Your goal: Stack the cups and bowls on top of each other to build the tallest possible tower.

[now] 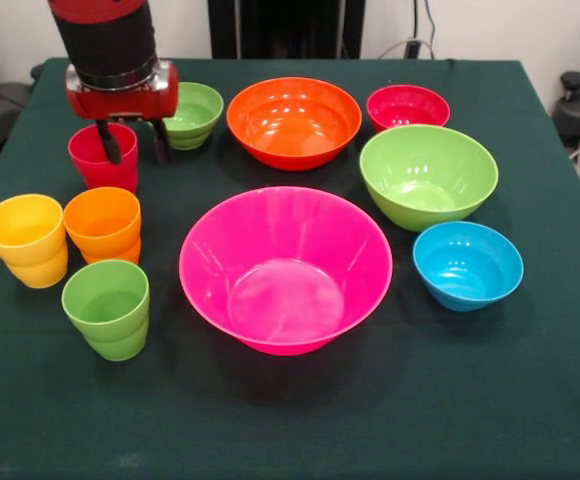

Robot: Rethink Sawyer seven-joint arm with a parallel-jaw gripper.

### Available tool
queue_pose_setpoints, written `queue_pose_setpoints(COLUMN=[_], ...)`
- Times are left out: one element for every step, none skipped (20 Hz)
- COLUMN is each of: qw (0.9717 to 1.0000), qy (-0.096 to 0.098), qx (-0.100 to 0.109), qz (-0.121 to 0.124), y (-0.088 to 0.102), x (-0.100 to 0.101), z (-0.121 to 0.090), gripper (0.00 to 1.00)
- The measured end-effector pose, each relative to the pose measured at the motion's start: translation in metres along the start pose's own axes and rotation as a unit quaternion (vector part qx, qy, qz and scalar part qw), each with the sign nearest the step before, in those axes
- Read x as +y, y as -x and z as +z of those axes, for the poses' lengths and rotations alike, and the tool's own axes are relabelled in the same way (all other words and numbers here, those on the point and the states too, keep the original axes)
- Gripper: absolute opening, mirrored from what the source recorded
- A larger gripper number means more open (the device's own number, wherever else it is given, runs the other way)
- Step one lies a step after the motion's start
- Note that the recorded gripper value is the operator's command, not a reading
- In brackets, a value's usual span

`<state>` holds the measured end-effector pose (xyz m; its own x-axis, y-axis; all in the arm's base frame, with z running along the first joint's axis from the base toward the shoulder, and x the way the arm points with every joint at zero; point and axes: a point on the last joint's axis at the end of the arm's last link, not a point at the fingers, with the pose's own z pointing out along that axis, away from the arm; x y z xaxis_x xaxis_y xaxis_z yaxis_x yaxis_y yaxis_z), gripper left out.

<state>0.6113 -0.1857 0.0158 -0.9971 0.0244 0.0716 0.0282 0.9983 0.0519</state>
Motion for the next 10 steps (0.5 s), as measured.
queue_pose_setpoints(qw=[1.0, 1.0, 1.0, 1.0, 0.9999, 0.9999, 0.9999, 0.9999, 0.9998, 0.9998], qy=[0.002, 0.003, 0.005, 0.005, 0.007, 0.009, 0.01, 0.012, 0.014, 0.016], qx=[-0.002, -0.005, -0.005, -0.006, -0.009, -0.01, -0.011, -0.012, -0.012, -0.012], qz=[-0.001, -0.001, -0.001, -0.001, -0.001, 0.0, 0.0, 0.0, 0.0, 0.001], y=[0.003, 0.007, 0.008, 0.009, 0.012, 0.014, 0.016, 0.018, 0.019, 0.02], x=[0.002, 0.003, 0.004, 0.004, 0.005, 0.005, 0.006, 0.007, 0.008, 0.009], z=[0.0, 0.001, 0.002, 0.003, 0.004, 0.005, 0.006, 0.008, 0.009, 0.012], gripper=[1.0, 1.0, 1.0, 1.0, 1.0, 1.0, 1.0, 1.0, 1.0, 1.0])
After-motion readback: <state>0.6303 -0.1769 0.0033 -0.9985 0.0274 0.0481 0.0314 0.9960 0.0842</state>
